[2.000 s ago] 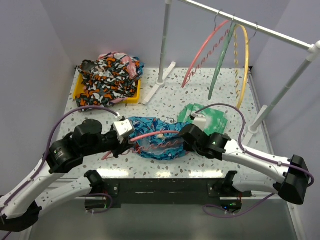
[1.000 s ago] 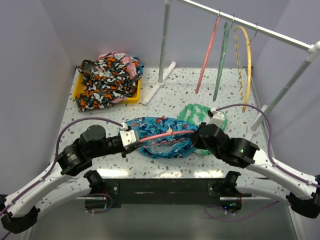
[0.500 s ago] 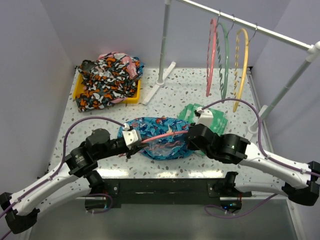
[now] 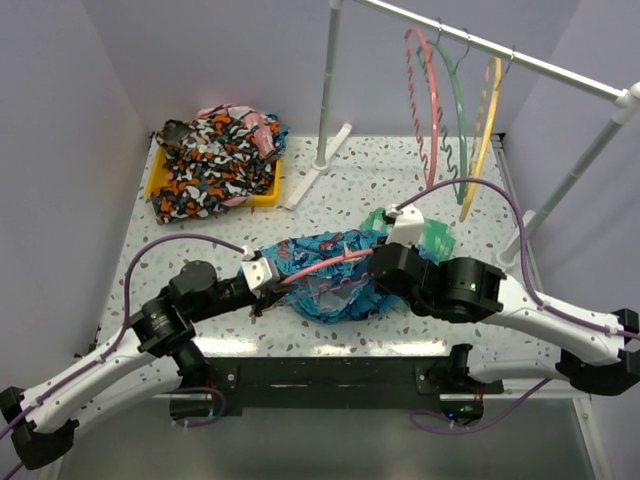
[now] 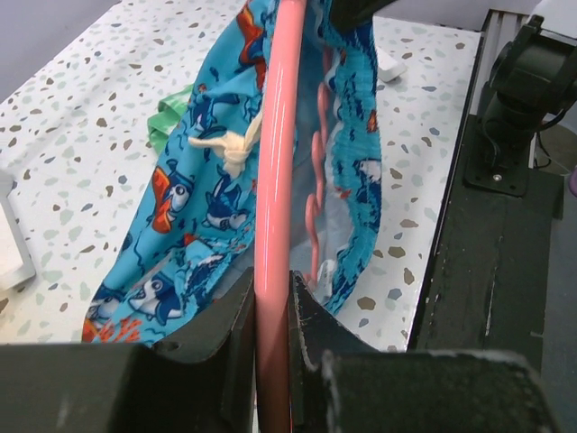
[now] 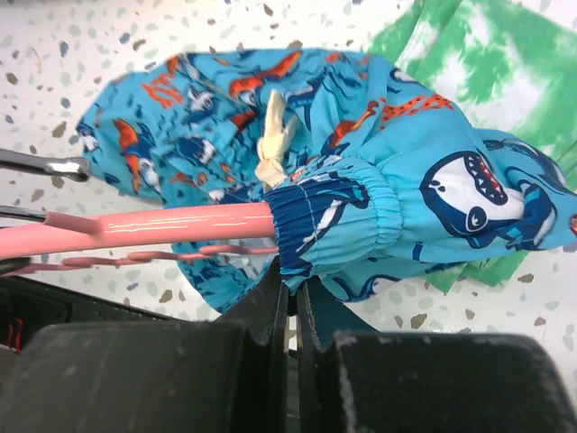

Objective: Place the shorts on the hanger

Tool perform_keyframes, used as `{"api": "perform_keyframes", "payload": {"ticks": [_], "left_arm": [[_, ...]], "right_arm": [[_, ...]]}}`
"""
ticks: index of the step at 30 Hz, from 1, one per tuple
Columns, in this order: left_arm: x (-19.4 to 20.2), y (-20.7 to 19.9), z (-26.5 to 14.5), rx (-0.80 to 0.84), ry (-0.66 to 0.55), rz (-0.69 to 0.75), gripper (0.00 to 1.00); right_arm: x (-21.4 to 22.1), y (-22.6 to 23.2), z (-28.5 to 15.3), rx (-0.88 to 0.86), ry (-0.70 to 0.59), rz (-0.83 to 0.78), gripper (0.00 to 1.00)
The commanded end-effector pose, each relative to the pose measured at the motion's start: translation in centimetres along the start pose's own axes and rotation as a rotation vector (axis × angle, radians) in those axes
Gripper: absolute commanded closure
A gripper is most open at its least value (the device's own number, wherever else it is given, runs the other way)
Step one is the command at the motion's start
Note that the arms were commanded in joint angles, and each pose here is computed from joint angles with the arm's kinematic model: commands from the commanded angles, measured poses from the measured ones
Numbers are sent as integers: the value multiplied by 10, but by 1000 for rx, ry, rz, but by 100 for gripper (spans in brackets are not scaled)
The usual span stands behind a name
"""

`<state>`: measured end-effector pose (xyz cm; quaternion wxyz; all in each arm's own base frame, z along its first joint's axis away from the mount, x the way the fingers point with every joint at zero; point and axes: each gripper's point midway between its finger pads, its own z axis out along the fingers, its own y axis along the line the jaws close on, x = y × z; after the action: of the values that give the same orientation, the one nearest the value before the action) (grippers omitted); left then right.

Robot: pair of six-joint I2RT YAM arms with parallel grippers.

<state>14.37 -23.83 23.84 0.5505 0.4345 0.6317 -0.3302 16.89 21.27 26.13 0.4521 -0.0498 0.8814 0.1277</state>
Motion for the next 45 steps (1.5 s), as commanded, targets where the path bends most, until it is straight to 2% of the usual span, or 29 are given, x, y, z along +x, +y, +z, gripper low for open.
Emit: {"api": "perform_keyframes", "payload": {"ticks": [1, 8, 13, 18, 21, 26, 31, 36, 37, 38, 39, 40, 41, 42, 45], "left_arm": [[-5, 2, 4, -17, -14, -5, 100], [-15, 17, -20, -124, -37, 23, 100], [-17, 15, -26, -108, -16, 47, 100], [-19, 14, -31, -103, 21, 65, 100], [-21, 13, -30, -94, 10, 59, 100], [-23, 8, -18, -54, -18, 45, 100], [-12, 3, 2, -13, 5, 9, 100], [-14, 0, 10, 5, -36, -19, 100], [-12, 0, 11, 5, -37, -24, 100], [-13, 0, 11, 3, -43, -26, 100], [-13, 0, 12, 3, -46, -30, 100], [-11, -2, 12, 11, -42, -36, 100], [-10, -2, 13, 16, -38, -38, 100], [-8, -3, 14, 21, -36, -37, 100], [0, -6, 18, 43, -6, -39, 100]], "right_arm": [[-59, 53, -31, -179, -112, 128, 100], [-60, 30, -30, -78, -135, 96, 100], [-58, -1, -32, 37, -157, 84, 100], [-68, -9, -39, 56, -180, 79, 100], [-66, -1, -38, 25, -162, 65, 100], [-60, 38, -30, -90, -118, 51, 100], [-51, 65, -29, -173, -84, 40, 100], [-36, 55, -16, -120, -90, 32, 100], [-34, 49, -16, -115, -98, 47, 99], [-32, 45, -14, -103, -109, 49, 93], [-17, 35, -5, -75, -101, 26, 89], [-22, 33, -8, -100, -133, 60, 86], [-21, 30, -8, -112, -152, 66, 78], [-6, 22, 1, -100, -150, 44, 75], [-8, 17, 1, -154, -221, 73, 72]]}}
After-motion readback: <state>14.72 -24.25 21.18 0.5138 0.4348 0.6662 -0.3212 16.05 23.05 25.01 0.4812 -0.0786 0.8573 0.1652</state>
